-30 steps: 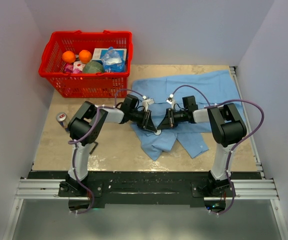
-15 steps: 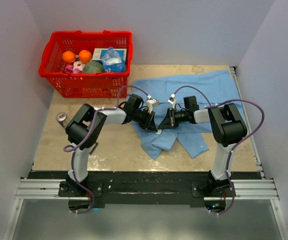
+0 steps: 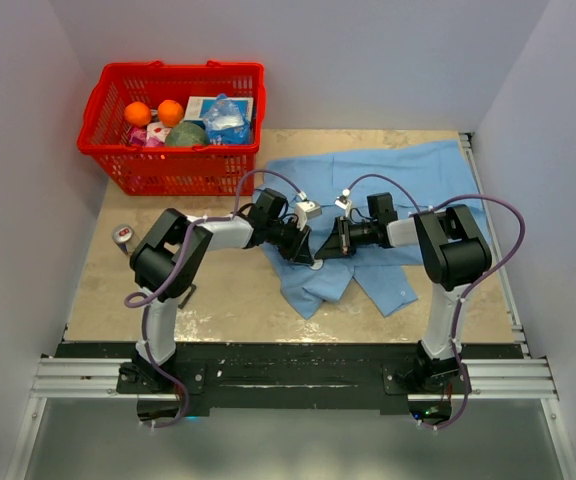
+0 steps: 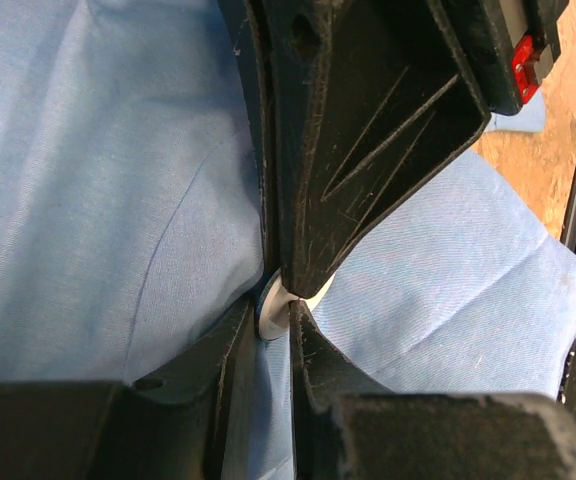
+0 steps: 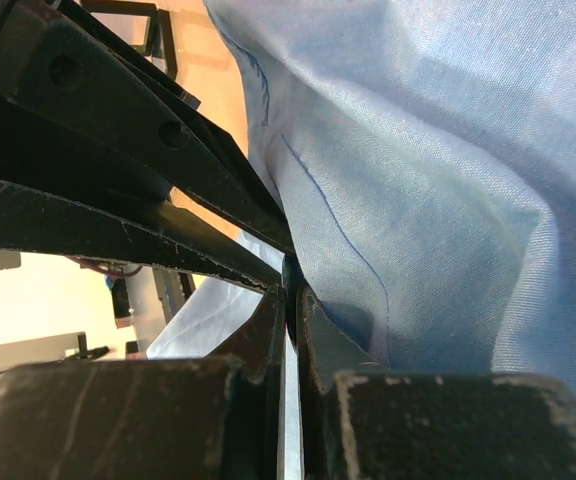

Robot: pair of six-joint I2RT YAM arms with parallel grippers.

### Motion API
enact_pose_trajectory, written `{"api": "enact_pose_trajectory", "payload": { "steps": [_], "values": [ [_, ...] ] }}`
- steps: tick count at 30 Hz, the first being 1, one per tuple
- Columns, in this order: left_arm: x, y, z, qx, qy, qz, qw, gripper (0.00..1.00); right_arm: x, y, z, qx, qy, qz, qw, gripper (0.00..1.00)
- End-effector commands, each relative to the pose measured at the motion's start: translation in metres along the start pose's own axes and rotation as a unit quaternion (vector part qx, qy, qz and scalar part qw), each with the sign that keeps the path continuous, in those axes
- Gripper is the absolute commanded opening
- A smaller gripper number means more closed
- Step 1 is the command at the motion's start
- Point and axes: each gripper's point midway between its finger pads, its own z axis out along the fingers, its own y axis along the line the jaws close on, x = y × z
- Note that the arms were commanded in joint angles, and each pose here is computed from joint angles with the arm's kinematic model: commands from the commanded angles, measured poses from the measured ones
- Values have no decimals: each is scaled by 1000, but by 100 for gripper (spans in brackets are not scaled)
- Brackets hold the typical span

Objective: Remove the brooch from the garment

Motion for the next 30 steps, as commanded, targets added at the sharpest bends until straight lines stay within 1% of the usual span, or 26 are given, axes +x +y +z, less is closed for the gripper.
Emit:
{"api": "enact_pose_trajectory", "payload": {
  "steps": [1,6,10,13,19,22,23,24,25,26,27,28,30],
  "values": [
    [30,-22,13,30,55,21,998,21,-29,26,4,-37,-17,-41,998,0],
    [29,-23,12,34,61,27,997,22,-34,25,3,-36,-24,-35,998,0],
    [23,-36,9,64,52,35,996,26,-35,21,2,-34,-26,-32,999,0],
    [15,-45,6,89,39,43,994,31,-36,22,2,-36,-27,-35,998,0],
    [4,-44,0,99,31,38,994,36,-39,27,1,-41,-25,-44,998,0],
    [-9,-39,-18,90,18,43,995,40,-41,35,-3,-44,-21,-64,997,0],
    [-18,-39,-26,85,8,61,994,44,-40,36,-4,-43,-18,-71,996,0],
    [-18,-38,-34,80,13,59,995,46,-40,38,-5,-44,-16,-76,996,0],
    [-23,-33,-43,74,8,63,995,52,-41,40,-6,-47,-15,-91,995,0],
    [-34,-34,-52,70,-1,88,994,54,-40,43,-9,-49,-10,-91,995,0],
    [-33,-34,-59,68,6,84,994,54,-39,46,-10,-51,-7,-97,994,0],
    [-36,-29,-67,62,1,92,994,55,-42,49,-12,-54,-7,-121,991,0],
    [-45,-28,-78,62,-4,91,994,54,-41,57,-16,-56,2,-132,990,0]
  ]
}}
